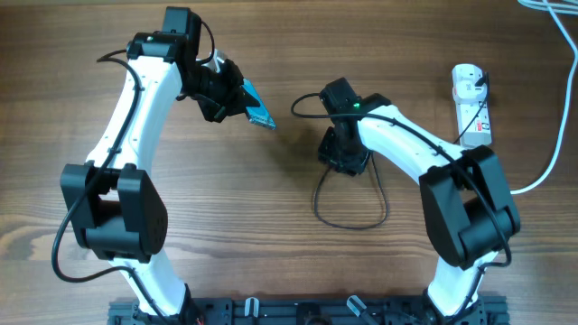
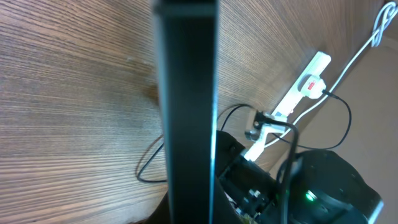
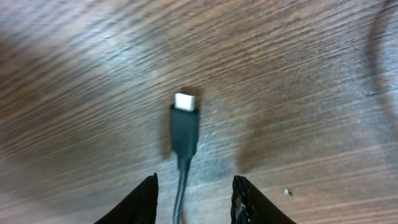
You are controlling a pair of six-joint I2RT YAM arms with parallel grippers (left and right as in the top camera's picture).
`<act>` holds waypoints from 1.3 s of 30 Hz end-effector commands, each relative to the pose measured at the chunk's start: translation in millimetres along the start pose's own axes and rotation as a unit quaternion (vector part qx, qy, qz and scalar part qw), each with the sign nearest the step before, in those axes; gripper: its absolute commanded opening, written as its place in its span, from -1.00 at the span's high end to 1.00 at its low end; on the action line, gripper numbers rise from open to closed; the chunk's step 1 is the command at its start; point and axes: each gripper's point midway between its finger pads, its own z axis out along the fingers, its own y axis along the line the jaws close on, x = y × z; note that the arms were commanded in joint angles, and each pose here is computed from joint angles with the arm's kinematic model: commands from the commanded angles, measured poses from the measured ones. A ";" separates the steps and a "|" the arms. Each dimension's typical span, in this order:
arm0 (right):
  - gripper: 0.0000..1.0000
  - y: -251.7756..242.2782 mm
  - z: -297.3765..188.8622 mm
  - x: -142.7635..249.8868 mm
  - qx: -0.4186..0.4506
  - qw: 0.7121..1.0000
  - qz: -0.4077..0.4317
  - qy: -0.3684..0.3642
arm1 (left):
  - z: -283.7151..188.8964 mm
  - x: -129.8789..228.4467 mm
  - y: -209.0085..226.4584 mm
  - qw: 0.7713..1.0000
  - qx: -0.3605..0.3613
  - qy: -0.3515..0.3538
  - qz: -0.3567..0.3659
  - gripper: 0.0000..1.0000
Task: Plug charger to phone and switch on socket
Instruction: 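Lower the open right gripper around the USB-C plug end of the cable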
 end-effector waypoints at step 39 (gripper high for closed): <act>0.53 -19.9 16.5 13.1 0.079 0.996 0.028 0.004 | -10.0 4.5 -8.5 1.000 0.011 -0.010 0.022 0.92</act>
